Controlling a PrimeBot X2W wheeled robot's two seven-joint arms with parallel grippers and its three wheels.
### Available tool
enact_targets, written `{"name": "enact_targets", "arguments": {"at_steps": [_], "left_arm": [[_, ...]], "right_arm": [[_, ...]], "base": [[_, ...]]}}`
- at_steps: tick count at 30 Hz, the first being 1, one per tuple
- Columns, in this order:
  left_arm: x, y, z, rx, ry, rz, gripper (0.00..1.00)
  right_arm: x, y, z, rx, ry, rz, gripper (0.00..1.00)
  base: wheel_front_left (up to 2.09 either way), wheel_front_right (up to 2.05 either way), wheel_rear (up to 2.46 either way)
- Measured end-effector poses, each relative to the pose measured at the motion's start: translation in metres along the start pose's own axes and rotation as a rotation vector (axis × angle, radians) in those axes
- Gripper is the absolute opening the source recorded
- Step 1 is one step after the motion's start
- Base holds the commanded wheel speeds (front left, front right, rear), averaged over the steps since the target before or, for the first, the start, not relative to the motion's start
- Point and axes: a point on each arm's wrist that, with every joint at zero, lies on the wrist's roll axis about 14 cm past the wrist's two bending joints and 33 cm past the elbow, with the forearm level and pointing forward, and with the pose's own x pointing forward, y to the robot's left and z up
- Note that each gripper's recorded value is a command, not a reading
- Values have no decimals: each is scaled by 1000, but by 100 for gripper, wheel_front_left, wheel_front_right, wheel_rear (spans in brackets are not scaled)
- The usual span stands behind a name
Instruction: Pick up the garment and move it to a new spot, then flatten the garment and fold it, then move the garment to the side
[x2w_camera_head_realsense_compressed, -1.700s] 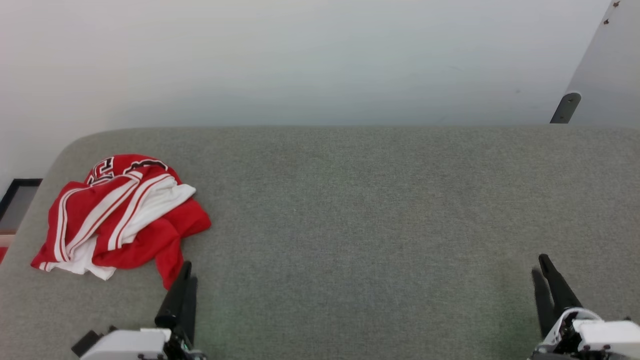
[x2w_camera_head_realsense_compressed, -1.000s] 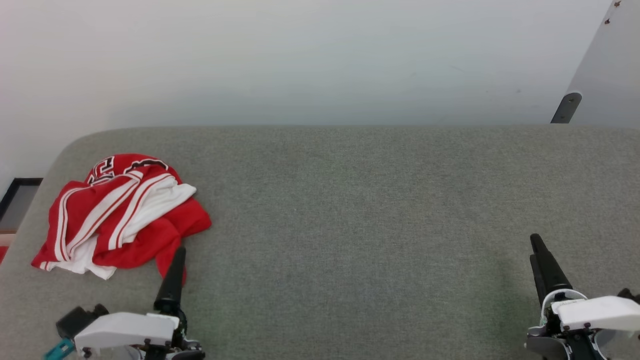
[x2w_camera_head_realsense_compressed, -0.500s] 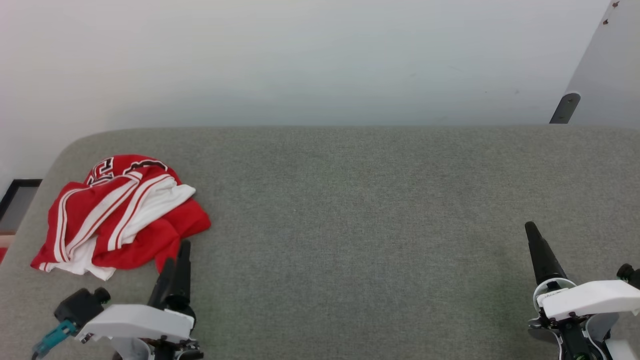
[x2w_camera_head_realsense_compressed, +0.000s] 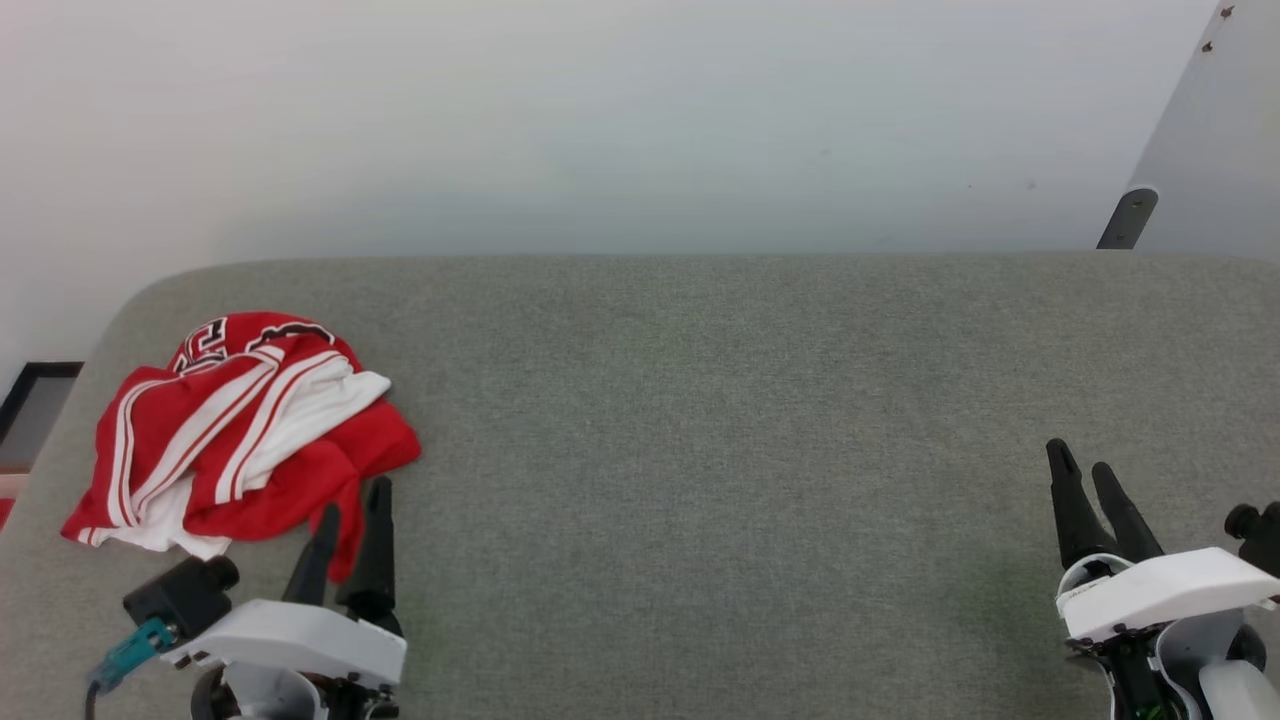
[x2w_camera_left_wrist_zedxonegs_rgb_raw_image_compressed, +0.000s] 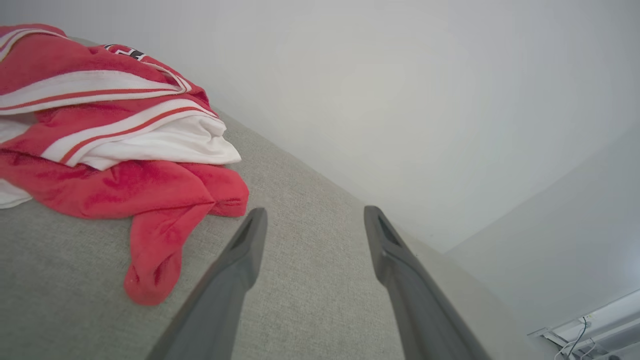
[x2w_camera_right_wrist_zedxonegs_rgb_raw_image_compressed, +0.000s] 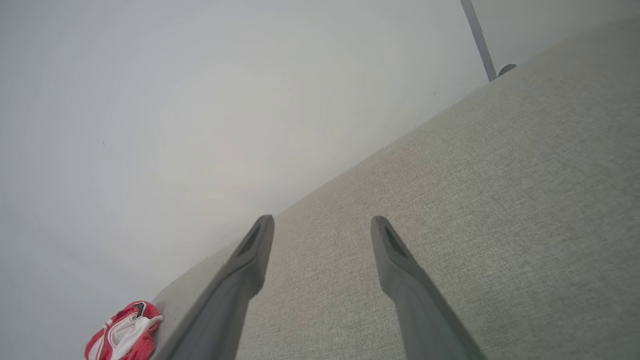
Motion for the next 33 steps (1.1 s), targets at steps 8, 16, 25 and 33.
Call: {"name": "enact_targets", "arguments": {"at_steps": [8,16,25,33], "left_arm": [[3,-2,3,119,-9,-18,100],[5,-6,5,218,-20,-37,100],[7,-8,7,321,-31,-55,100],[8,-10,4,398,-27,-71,100]], "right_arm": [[4,2,5,-143,-16,13,100],[6,5,8,-253,-26,27,100],[7,6,11,-362,-39,39,100],[9,8,15,-442,-51,49,100]], "base": [[0,0,0],[0,0,0],[0,0,0],[0,0,0]]}}
